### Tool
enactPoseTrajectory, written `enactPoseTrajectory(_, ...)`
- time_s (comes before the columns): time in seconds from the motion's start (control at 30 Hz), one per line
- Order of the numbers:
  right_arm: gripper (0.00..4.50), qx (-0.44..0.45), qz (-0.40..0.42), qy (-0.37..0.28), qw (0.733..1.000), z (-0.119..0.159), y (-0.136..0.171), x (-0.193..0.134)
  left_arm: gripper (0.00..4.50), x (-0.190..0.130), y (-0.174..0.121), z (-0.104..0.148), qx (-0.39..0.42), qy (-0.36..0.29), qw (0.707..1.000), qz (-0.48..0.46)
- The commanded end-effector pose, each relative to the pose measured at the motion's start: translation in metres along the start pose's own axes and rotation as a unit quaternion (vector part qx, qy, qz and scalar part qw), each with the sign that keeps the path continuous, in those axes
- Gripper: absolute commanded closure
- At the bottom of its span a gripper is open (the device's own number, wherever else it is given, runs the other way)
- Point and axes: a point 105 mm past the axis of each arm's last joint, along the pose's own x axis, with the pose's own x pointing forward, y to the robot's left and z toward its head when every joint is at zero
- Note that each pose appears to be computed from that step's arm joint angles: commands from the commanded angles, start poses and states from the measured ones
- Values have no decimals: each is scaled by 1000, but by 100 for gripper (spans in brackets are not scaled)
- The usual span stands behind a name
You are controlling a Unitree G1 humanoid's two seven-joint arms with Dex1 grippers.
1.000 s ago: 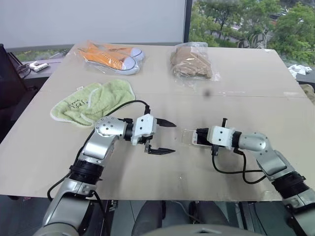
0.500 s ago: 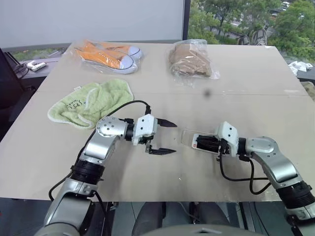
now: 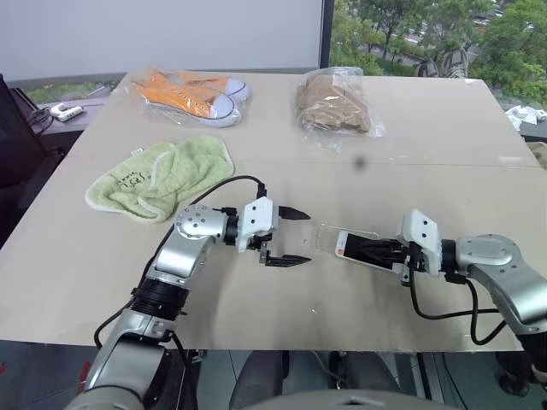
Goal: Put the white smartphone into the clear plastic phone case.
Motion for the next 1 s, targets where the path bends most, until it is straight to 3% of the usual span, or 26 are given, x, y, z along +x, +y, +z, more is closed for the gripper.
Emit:
enactPoseTrajectory(0.03,447,-22,-11,6,1000,2,-5,-6,0,7,16,-6,17,23,999,27)
enactPoseTrajectory(0.17,447,-22,-15,10,1000,-1,-6,-5,0,15,27,-12,27,31,998,47)
enactPoseTrajectory(0.37,447,-22,-25,17,999,-5,-11,-3,0,31,34,6,4,-44,997,62)
enactPoseTrajectory(0.6,447,-23,-26,17,999,-5,-11,-2,0,34,38,-15,50,20,994,92)
enactPoseTrajectory(0.83,447,-20,-21,18,999,-6,-11,-1,0,28,53,-9,36,2,990,136)
enactPoseTrajectory(1.0,447,-19,-20,19,999,-6,-11,0,0,28,48,-10,8,-3,993,119)
